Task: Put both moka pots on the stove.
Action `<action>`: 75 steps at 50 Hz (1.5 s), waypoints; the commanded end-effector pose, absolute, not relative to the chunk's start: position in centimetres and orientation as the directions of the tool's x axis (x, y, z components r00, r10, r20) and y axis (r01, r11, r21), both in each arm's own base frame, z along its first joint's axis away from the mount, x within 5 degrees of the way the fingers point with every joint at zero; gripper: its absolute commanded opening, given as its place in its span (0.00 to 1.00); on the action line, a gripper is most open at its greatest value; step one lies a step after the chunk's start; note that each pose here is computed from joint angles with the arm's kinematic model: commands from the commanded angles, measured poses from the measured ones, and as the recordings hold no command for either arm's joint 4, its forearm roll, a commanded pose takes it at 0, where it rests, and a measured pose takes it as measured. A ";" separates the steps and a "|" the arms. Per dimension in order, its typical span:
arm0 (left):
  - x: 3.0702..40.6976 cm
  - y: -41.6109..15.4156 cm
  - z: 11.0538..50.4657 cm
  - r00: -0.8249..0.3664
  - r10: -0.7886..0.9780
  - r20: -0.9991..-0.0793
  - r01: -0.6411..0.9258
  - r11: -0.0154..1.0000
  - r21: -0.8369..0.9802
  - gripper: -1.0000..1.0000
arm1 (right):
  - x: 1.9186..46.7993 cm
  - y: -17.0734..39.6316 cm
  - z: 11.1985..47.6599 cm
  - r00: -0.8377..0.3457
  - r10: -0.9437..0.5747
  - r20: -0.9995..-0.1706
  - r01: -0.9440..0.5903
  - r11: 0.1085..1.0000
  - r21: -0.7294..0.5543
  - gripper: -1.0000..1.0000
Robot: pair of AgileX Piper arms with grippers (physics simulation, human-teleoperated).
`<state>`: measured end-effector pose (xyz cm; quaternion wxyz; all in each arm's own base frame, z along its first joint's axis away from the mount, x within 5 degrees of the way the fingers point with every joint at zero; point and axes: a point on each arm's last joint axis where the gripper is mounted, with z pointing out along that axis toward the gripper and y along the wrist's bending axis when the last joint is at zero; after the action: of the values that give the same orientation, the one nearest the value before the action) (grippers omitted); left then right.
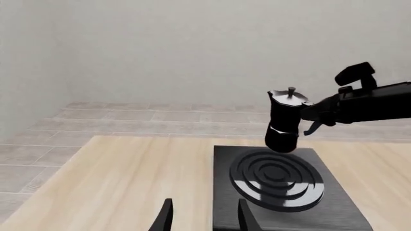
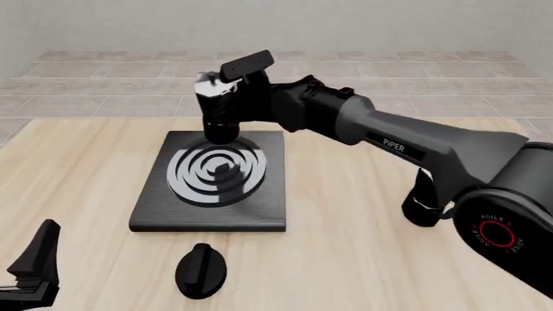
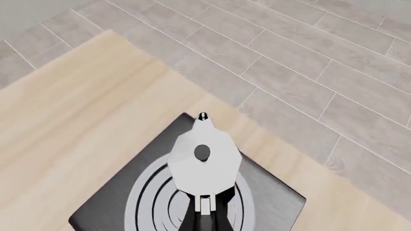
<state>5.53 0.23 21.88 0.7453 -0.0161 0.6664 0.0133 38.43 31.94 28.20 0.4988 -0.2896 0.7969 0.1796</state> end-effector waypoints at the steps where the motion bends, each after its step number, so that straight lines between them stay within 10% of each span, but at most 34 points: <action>1: 5.5 0.2 21.8 0.113 -0.001 -0.994 -0.043 0.999 -0.006 1.00 | 40.1 33.2 29.1 -0.300 -0.247 -0.921 -0.637 0.771 0.001 0.00; 75: 5.5 0.3 21.9 0.113 -0.007 -0.994 -0.053 0.999 -0.013 1.00 | 42.7 35.1 25.1 -0.363 -0.292 -0.885 -0.632 0.775 0.004 0.00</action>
<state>5.50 0.31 22.01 0.7458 -0.0224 0.6655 0.0163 42.62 35.21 23.69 0.4690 -0.2985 0.8145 0.1658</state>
